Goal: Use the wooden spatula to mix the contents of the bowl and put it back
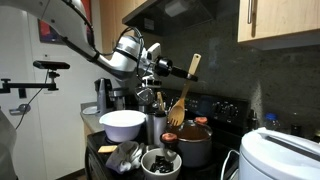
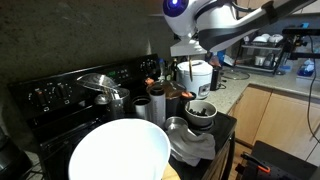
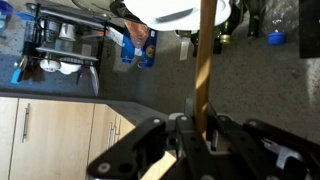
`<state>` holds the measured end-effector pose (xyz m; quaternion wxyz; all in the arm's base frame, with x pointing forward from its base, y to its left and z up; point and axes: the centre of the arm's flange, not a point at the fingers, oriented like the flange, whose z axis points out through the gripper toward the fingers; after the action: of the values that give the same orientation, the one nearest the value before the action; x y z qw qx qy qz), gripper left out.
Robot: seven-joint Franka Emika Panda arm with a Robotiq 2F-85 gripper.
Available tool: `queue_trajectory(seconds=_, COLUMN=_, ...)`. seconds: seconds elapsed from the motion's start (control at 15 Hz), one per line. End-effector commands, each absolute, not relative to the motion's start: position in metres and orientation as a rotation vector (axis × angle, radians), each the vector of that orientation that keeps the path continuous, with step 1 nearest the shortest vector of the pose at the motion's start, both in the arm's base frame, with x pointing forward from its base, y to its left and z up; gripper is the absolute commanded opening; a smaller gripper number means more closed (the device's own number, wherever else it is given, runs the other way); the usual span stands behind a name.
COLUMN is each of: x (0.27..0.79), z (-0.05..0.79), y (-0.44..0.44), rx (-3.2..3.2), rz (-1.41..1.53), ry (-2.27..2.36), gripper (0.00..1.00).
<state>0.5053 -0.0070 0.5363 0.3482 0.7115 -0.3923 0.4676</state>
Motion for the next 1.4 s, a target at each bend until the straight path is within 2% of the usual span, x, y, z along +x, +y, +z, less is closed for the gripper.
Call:
queue_trajectory(seconds=0.0, x=0.523, z=0.603, y=0.029, rx=1.827, rz=1.422, ry=-1.012, gripper=0.03)
queue_trajectory(seconds=0.27, x=0.568, z=0.648, y=0.060, rx=1.880, rz=1.592, ry=-1.005, gripper=0.03)
queue_trajectory(seconds=0.47, x=0.595, z=0.651, y=0.085, rx=1.975, rz=1.678, ry=-0.970, gripper=0.03)
queue_trajectory(seconds=0.93, x=0.654, z=0.590, y=0.110, rx=2.207, rz=1.733, ry=-0.923, gripper=0.03)
queue_trajectory(seconds=1.33, x=0.677, z=0.550, y=0.125, rx=2.402, rz=1.686, ry=-0.926, gripper=0.03)
